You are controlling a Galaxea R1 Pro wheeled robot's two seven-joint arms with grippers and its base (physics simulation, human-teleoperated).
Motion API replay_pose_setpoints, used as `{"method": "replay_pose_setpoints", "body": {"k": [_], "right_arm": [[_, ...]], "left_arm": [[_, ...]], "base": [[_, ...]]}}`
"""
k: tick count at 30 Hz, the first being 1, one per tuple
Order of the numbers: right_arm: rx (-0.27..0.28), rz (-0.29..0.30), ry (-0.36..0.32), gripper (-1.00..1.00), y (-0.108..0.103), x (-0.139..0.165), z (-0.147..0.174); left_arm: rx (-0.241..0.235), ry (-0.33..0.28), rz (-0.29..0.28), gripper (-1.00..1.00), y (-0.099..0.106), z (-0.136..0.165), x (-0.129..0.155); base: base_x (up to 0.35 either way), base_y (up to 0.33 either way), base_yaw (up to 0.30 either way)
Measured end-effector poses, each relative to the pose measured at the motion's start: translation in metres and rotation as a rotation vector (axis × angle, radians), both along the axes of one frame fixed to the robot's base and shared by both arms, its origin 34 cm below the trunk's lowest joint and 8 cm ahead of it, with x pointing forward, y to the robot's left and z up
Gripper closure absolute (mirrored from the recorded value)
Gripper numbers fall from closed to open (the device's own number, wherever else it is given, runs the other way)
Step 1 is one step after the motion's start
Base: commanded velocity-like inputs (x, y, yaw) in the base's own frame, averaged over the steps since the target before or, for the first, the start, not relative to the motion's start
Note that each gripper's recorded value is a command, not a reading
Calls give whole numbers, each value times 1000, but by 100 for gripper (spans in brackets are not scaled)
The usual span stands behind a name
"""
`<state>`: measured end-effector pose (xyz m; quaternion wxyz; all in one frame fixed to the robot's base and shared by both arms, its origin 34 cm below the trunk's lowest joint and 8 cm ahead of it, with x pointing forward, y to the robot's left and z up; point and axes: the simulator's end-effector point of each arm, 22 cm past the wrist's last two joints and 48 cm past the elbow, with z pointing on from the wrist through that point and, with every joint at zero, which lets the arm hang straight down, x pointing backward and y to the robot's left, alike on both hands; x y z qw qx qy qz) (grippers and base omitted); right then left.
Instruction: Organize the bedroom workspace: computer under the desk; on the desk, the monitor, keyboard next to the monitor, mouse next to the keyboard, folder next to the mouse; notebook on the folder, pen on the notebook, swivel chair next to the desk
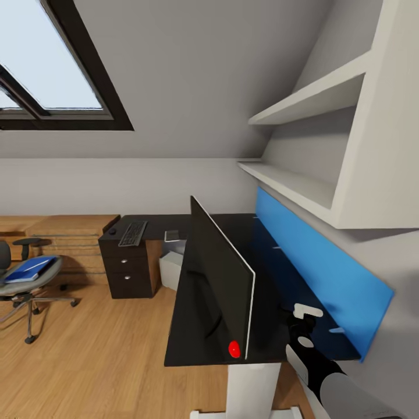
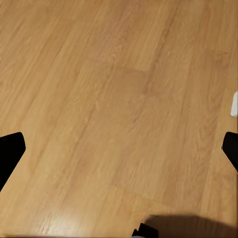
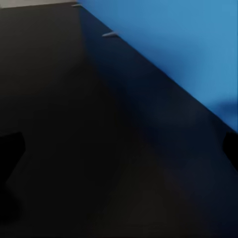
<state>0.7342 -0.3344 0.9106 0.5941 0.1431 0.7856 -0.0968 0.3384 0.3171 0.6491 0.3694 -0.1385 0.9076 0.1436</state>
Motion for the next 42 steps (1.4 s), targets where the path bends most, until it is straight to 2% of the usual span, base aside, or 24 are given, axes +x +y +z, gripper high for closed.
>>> {"method": "replay_pose_setpoints", "body": {"k": [9, 14, 23, 42], "right_arm": [[-8, 13, 0, -100, 3, 1, 0], [-52, 42, 5, -100, 6, 2, 1], [-79, 59, 7, -100, 7, 3, 2], [-88, 63, 7, -100, 8, 3, 3]], "left_arm": [[0, 0, -1, -100, 0, 0, 0], [0, 0, -1, -100, 0, 0, 0], [0, 0, 0, -100, 0, 0, 0], [-1, 0, -1, -100, -1, 0, 0]], "base": [[59, -108, 227], [6, -12, 246], [1, -1, 248], [0, 0, 248]]}}
